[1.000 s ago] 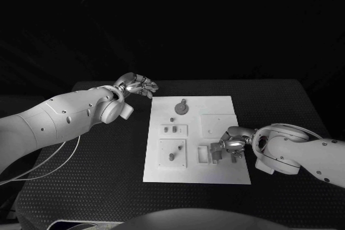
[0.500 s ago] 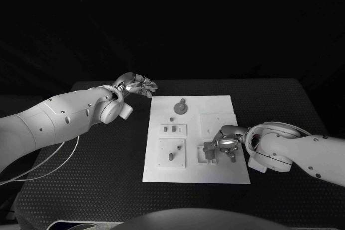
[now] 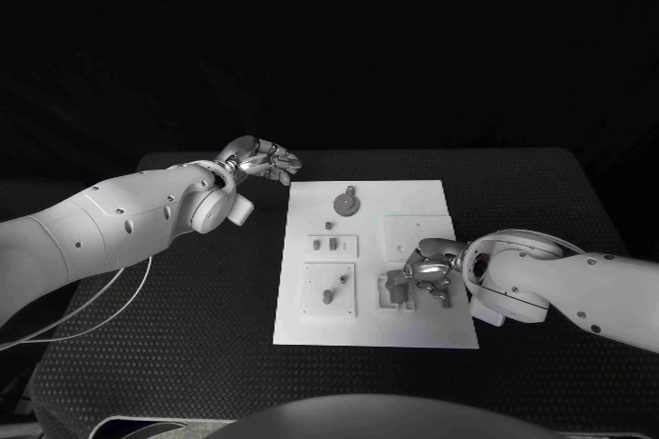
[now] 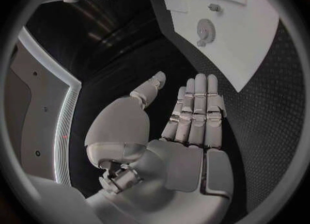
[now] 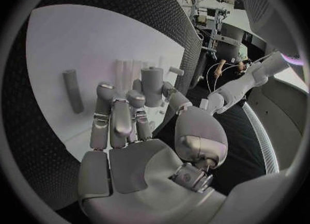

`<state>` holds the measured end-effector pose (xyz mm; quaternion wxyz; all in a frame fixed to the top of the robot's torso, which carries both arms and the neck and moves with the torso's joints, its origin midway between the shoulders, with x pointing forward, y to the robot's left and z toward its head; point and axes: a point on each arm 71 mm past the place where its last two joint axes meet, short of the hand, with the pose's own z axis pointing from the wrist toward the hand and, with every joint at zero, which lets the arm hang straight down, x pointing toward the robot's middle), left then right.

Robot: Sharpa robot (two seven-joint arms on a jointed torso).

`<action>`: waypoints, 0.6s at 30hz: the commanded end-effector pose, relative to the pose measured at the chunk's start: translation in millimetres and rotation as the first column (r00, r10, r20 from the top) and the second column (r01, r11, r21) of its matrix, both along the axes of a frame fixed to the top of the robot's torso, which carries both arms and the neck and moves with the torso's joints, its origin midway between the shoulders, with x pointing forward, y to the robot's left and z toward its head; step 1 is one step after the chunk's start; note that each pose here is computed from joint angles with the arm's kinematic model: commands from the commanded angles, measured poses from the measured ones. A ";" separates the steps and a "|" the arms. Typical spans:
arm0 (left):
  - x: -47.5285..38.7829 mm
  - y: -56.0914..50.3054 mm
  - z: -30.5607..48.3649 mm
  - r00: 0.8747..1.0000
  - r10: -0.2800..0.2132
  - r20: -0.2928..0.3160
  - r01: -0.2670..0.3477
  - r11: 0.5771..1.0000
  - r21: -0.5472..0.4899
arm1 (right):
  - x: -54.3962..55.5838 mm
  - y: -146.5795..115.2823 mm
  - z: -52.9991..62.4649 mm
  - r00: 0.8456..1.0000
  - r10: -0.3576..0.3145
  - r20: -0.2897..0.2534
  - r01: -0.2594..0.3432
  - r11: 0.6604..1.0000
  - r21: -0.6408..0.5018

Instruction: Assemble the parts on the task board

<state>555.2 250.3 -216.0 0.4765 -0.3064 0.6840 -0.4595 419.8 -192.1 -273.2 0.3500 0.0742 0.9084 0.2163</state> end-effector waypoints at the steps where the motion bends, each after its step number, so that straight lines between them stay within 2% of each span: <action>1: -0.3 -2.8 1.2 1.000 -0.014 0.002 0.014 1.000 -0.012 | 0.8 0.7 -1.0 1.000 -0.001 0.006 0.001 1.000 -0.025; 18: -0.8 -0.5 1.4 1.000 -0.011 0.001 0.011 1.000 -0.011 | -1.5 6.2 -3.6 0.999 0.026 -0.027 -0.027 0.999 -0.038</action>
